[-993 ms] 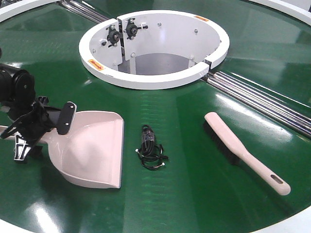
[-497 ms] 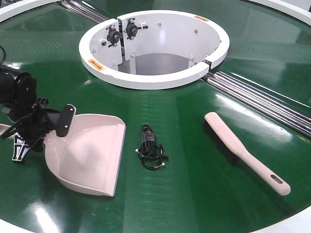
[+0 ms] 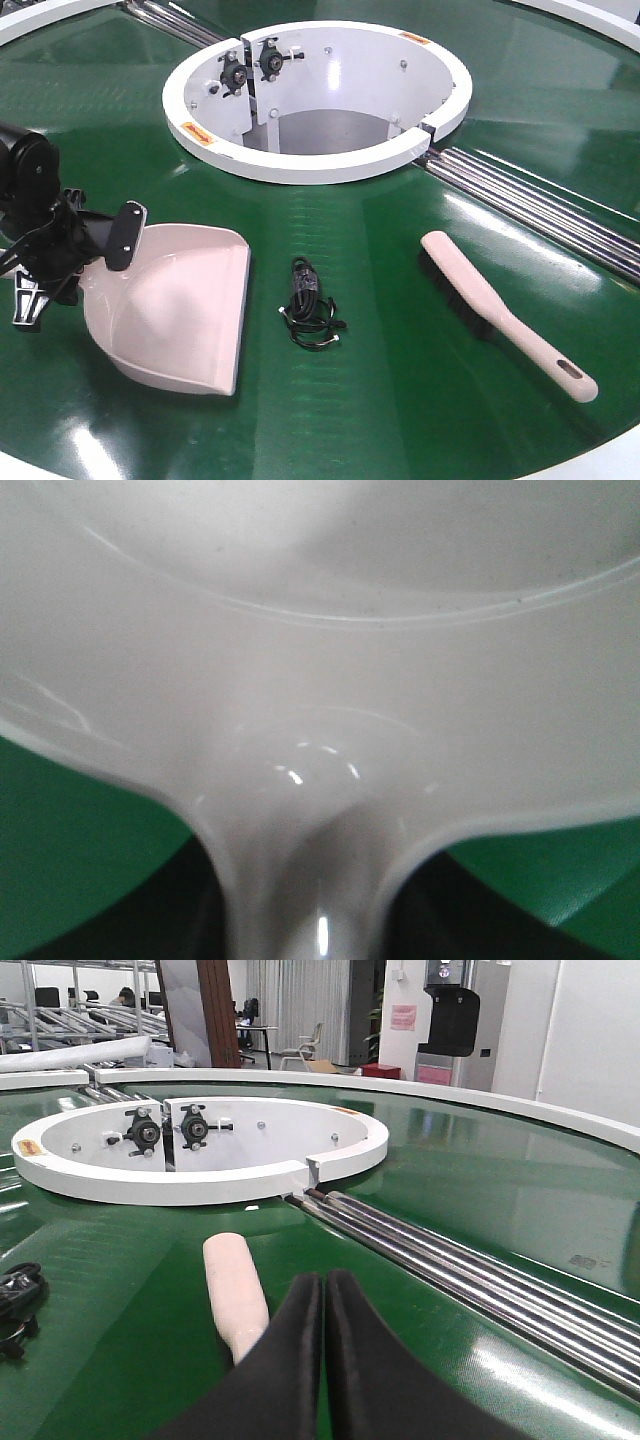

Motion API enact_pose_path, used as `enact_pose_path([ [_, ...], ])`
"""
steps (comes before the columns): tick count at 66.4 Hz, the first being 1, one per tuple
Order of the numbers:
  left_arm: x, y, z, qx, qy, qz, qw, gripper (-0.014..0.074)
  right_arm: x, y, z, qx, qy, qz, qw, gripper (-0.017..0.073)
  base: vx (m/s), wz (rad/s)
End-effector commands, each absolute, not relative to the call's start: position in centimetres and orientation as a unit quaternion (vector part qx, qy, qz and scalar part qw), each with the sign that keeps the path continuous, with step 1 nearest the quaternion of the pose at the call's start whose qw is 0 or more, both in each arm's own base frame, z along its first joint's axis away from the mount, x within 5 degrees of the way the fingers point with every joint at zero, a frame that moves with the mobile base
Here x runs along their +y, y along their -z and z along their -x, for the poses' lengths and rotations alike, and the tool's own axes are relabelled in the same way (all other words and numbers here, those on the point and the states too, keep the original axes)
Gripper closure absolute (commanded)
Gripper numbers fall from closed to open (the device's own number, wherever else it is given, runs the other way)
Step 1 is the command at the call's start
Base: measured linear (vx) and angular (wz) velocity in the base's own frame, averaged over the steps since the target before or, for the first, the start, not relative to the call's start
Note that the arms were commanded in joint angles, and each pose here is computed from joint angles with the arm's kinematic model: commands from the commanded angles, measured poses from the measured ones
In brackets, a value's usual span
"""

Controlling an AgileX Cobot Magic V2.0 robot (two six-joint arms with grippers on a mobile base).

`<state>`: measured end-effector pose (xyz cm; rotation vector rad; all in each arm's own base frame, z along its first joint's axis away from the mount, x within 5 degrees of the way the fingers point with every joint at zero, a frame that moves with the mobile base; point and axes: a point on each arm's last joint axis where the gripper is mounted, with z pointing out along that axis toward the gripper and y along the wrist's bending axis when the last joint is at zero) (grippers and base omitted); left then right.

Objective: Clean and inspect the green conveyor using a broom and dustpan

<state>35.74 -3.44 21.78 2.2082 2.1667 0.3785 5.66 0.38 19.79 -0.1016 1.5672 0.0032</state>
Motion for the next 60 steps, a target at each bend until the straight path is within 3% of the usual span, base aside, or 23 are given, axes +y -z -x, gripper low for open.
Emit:
enact_pose_path([
  [1, -3.8, -24.4, -35.7, 0.713, -0.141, -0.684, 0.059, 0.06, 0.3, -20.4, -5.6, 0.678, 0.001, 0.042, 0.734, 0.0568, 0.0, 0.0],
  [31, -6.0, -23.4, -35.7, 0.701, -0.156, -0.695, 0.035, 0.06, 0.3, -20.4, -5.6, 0.678, 0.001, 0.042, 0.734, 0.0568, 0.0, 0.0],
  [60, -6.0, -22.9, -35.7, 0.708, -0.149, -0.69, 0.024, 0.06, 0.3, -20.4, -5.6, 0.677, 0.001, 0.042, 0.734, 0.0568, 0.0, 0.0],
])
